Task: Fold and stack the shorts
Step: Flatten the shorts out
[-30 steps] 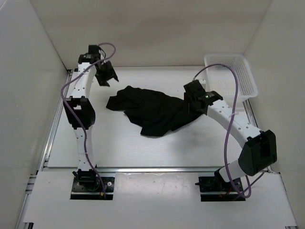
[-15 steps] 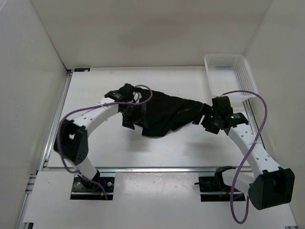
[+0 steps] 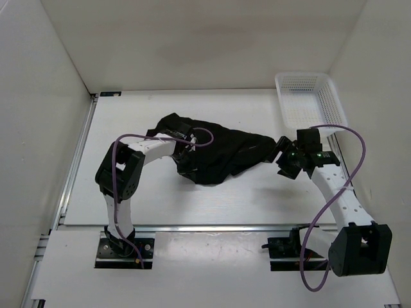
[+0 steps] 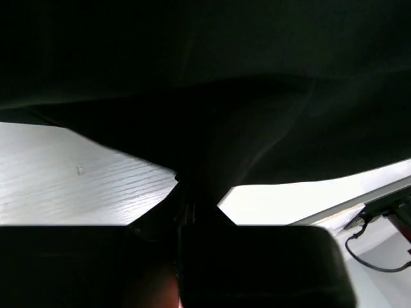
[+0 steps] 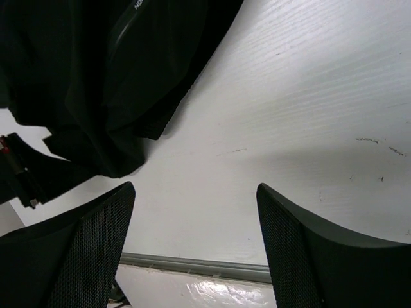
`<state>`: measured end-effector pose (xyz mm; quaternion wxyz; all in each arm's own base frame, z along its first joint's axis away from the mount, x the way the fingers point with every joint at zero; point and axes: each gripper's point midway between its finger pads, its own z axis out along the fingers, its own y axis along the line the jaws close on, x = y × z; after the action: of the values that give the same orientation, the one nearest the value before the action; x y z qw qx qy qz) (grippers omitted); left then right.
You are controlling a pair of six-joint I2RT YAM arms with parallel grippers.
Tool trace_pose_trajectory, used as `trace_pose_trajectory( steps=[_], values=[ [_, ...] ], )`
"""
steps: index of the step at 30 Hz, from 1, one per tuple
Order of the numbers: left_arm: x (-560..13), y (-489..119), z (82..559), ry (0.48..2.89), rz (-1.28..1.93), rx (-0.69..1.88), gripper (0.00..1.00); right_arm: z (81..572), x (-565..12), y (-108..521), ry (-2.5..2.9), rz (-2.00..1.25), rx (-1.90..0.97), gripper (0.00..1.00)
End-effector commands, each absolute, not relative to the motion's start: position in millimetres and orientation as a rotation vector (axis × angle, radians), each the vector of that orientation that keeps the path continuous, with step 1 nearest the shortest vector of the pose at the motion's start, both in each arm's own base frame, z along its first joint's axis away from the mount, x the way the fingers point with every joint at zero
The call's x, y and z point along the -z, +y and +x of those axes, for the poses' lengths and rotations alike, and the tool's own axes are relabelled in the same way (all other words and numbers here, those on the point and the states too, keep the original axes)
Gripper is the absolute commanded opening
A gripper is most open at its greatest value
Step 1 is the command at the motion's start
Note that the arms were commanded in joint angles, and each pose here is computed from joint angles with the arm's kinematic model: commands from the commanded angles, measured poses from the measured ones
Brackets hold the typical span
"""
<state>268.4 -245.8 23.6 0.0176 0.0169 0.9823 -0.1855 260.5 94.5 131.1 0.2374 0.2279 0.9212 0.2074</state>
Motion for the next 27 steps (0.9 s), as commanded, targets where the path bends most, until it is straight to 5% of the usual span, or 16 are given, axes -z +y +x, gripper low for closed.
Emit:
trace_pose_trajectory(
  steps=[1,10,22,27],
  values=[
    [-40.7,-254.6,277.5,2.987,0.060,0.677,0.10,260.9,-138.8,94.6,2.484,0.613,-0.619,0.81],
    [-158.2,-150.2,274.6,2.672,-0.258,0.609,0.10,274.8,-126.7,105.9,2.462,0.648,-0.742,0.78],
    [-180.3,-137.5,267.2,2.638,-0.295,0.607,0.10,311.2,-94.6,147.3,2.483,0.799,-1.016,0.78],
    [-184.2,-130.4,268.6,2.635,-0.311,0.585,0.10,319.7,-75.3,162.2,2.459,0.901,-1.074,0.67]
  ],
)
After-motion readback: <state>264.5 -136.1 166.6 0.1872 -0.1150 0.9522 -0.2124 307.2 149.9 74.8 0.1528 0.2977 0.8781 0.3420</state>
